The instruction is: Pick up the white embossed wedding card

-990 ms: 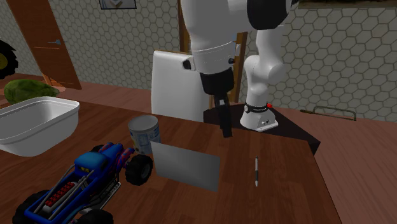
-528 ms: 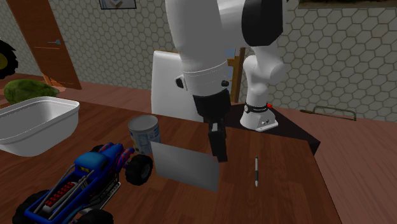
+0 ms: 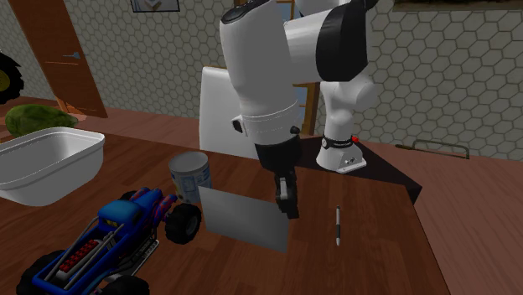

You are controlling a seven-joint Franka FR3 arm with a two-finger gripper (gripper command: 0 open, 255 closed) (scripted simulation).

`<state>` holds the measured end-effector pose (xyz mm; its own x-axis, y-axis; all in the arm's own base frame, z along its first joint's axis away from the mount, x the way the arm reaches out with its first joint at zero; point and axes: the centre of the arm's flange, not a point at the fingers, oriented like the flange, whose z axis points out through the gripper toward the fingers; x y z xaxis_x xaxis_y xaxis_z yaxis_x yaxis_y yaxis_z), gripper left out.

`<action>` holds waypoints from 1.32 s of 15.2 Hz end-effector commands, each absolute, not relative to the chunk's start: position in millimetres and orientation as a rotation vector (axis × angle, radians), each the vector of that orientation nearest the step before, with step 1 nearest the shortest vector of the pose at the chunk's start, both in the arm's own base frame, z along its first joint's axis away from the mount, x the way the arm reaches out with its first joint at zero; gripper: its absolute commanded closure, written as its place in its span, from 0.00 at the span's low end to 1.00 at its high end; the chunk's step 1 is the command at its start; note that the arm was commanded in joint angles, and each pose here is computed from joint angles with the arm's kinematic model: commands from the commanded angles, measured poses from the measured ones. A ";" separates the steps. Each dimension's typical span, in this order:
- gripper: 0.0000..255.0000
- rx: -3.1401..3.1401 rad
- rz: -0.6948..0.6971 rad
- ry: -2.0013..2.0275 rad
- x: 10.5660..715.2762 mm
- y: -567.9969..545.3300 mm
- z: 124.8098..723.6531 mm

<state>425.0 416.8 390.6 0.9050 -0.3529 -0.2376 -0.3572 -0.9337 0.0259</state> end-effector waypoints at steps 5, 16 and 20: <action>1.00 -3.048 0.375 0.568 425.1 417.0 390.1; 1.00 -3.048 0.375 0.568 425.4 416.5 432.3; 1.00 -3.048 0.375 0.568 425.4 416.5 453.4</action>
<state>426.0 416.4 447.5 0.9051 -0.3527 -0.2375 -0.3572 -0.9337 0.0253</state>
